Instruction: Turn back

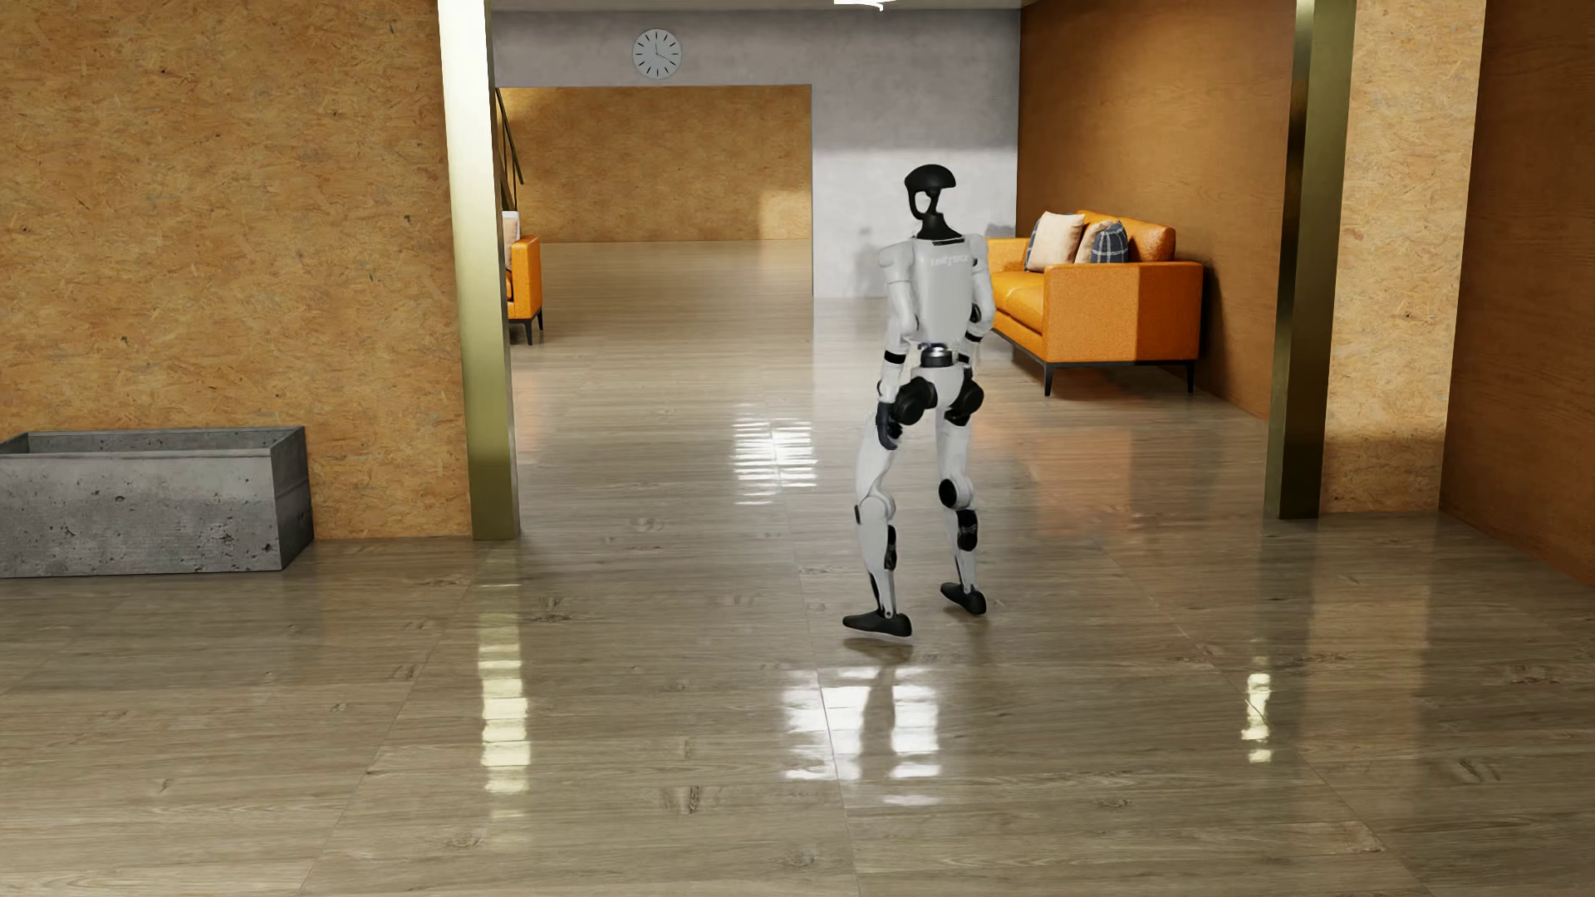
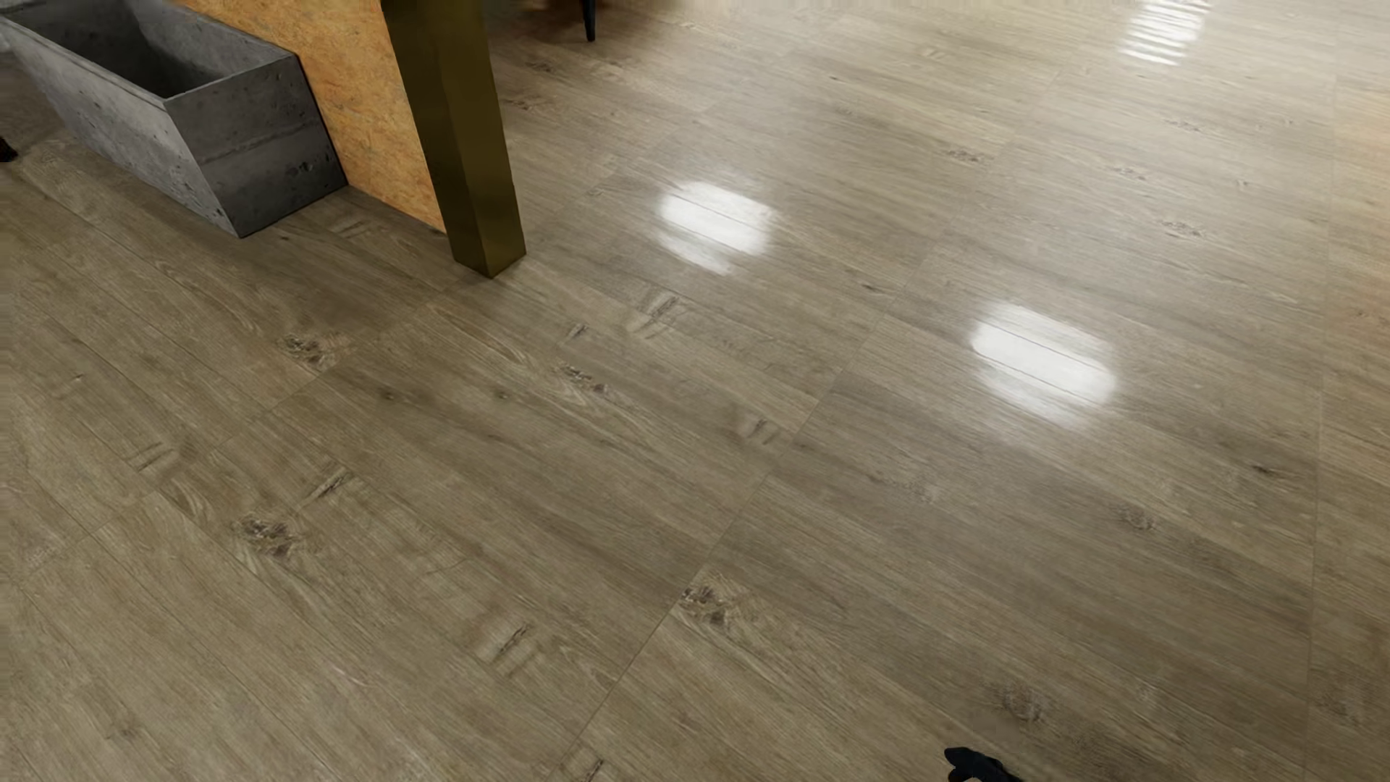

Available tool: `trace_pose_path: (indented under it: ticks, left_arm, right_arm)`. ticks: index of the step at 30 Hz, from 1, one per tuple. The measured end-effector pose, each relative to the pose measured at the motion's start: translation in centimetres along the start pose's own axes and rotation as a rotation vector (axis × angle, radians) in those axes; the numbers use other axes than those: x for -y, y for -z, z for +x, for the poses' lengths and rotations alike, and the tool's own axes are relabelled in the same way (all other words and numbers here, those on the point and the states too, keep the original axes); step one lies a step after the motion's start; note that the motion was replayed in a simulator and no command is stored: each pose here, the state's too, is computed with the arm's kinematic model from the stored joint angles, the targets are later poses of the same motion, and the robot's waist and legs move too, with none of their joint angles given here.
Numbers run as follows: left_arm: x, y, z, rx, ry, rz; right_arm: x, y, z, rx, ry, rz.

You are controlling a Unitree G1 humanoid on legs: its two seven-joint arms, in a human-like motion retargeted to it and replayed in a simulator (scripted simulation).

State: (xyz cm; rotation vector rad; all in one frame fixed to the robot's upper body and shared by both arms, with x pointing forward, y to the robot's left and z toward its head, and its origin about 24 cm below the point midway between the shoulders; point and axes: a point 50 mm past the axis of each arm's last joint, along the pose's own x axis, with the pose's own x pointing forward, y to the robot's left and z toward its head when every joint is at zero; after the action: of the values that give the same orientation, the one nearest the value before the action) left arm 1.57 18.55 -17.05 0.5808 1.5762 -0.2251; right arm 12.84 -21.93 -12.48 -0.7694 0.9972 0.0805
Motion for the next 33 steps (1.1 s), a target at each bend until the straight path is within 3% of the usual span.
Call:
trace_pose_path:
  ticks: [7,10,14,18,24,29,33]
  left_arm:
    - [-7.7,-8.8,-2.0,0.268,-0.329,0.368]
    - [-9.2,-12.9,-3.9,0.417,-0.418,0.404]
    - [-8.3,-15.8,-5.6,0.555,-0.431,0.374]
    - [-5.9,-14.9,-4.8,0.531,-0.328,0.330]
    - [-4.1,-8.5,-1.4,0.236,-0.176,0.390]
    - [-5.1,-4.4,-0.5,0.125,-0.192,0.325]
    - [-7.5,-5.1,-0.8,0.142,-0.255,0.328]
  right_arm:
    - [-6.3,8.2,-3.3,-0.364,-0.205,0.103]
    - [-7.7,9.6,-4.3,-0.425,-0.273,0.092]
    - [-6.9,8.9,-3.8,-0.385,-0.237,0.093]
    - [-4.3,6.1,-2.1,-0.255,-0.123,0.089]
    - [-1.0,1.9,-0.6,-0.064,0.000,0.072]
    - [-1.1,0.8,-0.4,-0.019,0.002,0.071]
    - [-3.0,2.7,-1.1,-0.110,-0.050,0.102]
